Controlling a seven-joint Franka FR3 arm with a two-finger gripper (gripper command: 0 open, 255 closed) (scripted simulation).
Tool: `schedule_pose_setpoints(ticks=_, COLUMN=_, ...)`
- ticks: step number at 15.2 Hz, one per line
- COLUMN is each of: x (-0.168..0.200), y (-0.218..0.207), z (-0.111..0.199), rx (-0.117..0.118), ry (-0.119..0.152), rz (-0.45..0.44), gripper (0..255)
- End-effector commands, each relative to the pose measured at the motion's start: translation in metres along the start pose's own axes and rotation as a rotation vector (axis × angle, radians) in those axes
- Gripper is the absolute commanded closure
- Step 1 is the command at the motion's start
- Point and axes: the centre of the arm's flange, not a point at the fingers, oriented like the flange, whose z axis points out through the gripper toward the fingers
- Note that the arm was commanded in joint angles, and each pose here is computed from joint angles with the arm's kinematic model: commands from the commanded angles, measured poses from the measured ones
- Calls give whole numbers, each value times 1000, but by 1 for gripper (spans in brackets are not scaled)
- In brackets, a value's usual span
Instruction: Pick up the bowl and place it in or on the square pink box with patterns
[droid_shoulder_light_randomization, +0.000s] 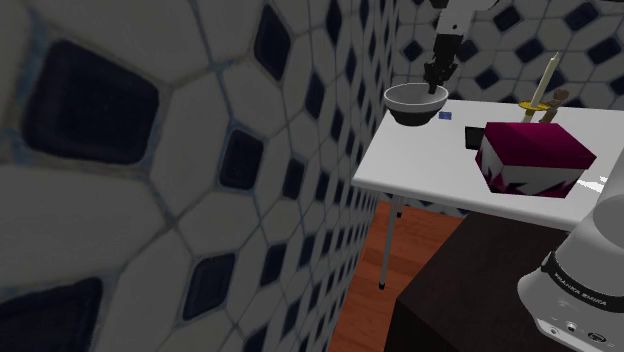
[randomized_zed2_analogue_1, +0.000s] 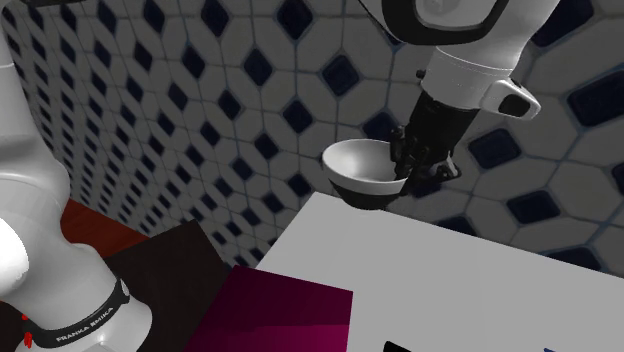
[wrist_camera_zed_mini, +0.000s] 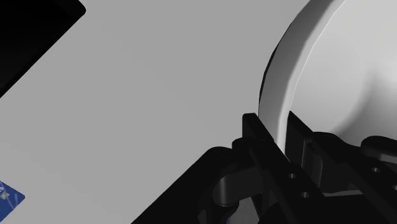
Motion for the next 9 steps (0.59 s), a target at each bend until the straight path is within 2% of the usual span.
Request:
schedule_pose_setpoints(ticks=1, x=-1, y=-3, z=-11, rx=0, ry=0, rz=0, gripper=255)
schedule_pose_setpoints(ticks=9, x=-3, y=-12, z=-52, rx=0, ry=0, rz=0, gripper=255)
